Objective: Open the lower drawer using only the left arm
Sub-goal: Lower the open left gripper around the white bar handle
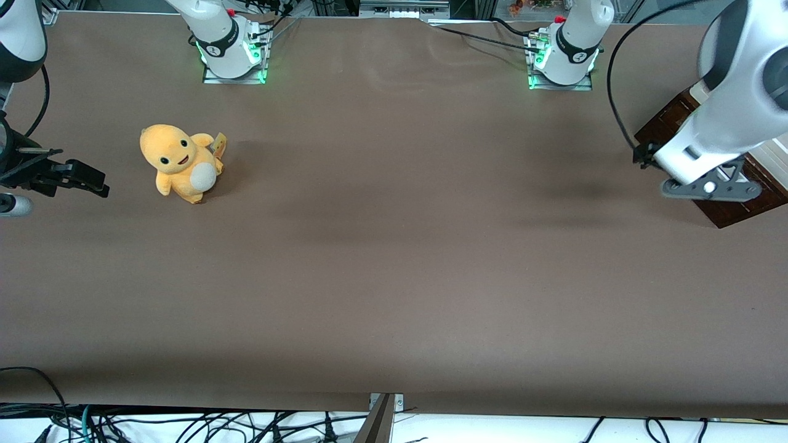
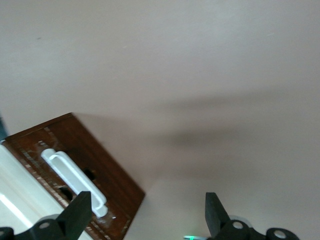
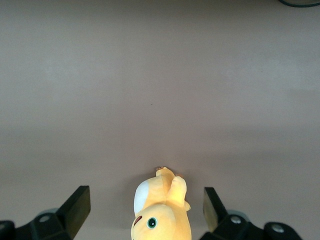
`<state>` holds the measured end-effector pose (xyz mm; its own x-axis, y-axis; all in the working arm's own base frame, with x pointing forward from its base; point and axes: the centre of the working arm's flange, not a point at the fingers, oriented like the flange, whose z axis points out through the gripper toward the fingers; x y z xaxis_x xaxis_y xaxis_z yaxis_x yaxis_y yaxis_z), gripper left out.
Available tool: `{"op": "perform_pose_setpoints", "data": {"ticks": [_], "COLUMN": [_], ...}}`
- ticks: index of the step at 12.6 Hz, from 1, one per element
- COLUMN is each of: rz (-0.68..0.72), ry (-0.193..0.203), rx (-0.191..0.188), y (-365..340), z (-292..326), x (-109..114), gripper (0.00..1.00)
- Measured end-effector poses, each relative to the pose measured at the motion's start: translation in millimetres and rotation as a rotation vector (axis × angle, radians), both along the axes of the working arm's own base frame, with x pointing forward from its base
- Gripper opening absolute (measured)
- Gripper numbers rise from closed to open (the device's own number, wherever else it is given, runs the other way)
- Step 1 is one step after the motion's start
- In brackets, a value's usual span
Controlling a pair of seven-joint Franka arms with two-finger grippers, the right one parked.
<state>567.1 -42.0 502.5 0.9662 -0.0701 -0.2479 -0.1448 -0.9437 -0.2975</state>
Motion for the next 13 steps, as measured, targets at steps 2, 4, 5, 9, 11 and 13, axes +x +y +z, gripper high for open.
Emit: {"op": "perform_pose_setpoints", "data": {"ticks": [2,4,5,9,11,13], "rz": [0.012,0.046,0.073,0.192,0.232,0.303], "ry": [0.032,0.061,0.094,0.188,0.213,0.24], "rx": [0.099,0.225,0.31,0.687,0.786,0.875], "y": [-2,-2,-3,-34,-20,15], "z": [-34,-60,-73,-163,-200,-224], "x": [11,15,12,-2,-5,-11], "gripper": [1.0,1.0,1.0,1.0,1.0,1.0]}}
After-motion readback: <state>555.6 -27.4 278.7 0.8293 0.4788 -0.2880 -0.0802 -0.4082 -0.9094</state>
